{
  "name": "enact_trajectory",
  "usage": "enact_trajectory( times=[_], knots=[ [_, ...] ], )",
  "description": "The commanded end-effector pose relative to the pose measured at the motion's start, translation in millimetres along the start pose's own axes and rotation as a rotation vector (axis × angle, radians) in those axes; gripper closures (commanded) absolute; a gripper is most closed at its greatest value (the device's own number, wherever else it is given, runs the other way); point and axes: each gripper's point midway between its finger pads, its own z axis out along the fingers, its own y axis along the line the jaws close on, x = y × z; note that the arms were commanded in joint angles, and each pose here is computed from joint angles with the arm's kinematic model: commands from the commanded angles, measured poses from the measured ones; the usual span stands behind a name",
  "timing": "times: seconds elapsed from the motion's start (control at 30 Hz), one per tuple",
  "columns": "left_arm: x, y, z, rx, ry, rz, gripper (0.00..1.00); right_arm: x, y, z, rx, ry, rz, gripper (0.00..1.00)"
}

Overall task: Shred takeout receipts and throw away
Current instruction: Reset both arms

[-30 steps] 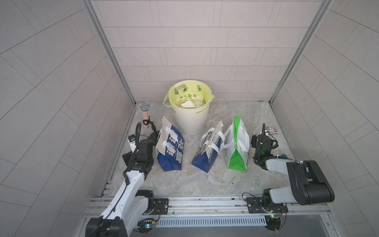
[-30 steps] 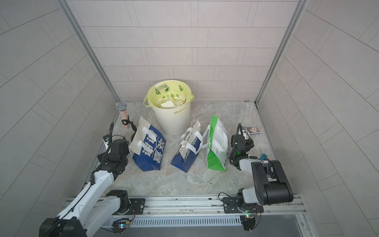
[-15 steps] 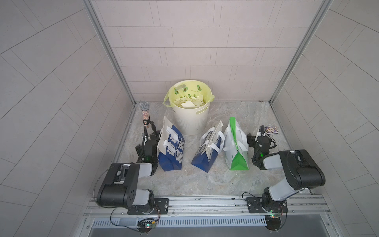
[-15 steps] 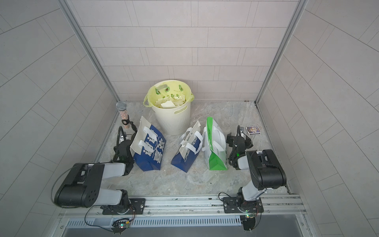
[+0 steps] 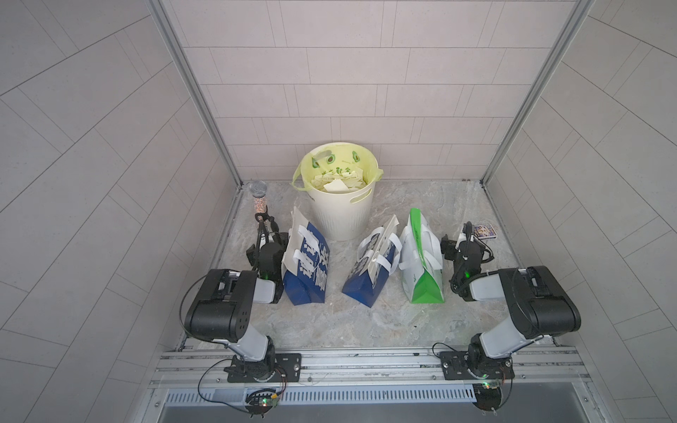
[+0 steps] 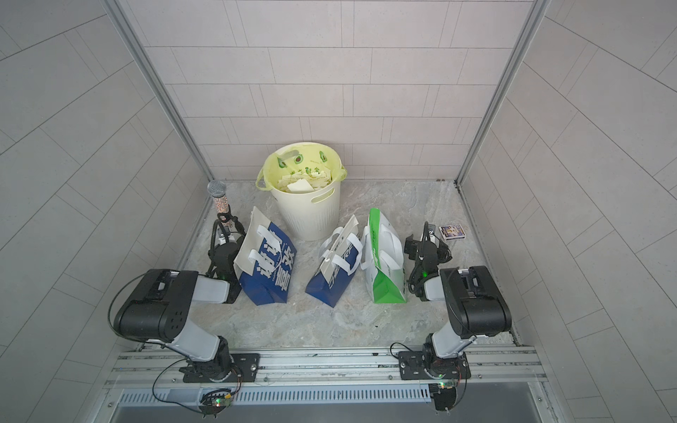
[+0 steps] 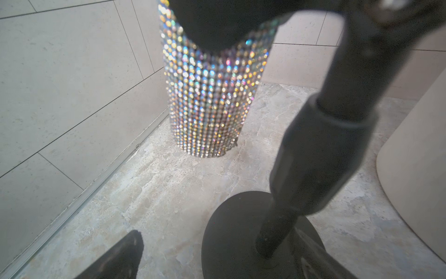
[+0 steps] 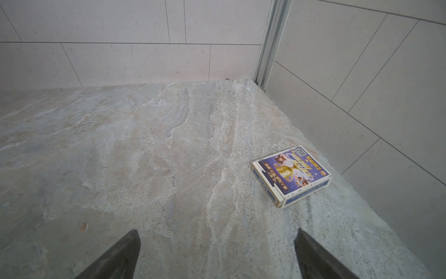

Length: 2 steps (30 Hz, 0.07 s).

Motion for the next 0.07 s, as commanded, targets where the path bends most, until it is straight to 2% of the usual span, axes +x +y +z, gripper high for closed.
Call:
enact_trajectory(
  times=[0.0, 0.03],
  knots=[
    [-7.5, 2.9, 2.3, -0.018, -0.025, 0.004, 0.0, -0.8, 0.1, 0.3, 0.012, -0.005, -0.017, 0.0],
    [-7.7, 3.2, 2.2, -0.02, -0.029, 0.007, 0.0, -1.3, 0.4, -0.9, 0.007, -0.011, -0.016, 0.0]
  ],
)
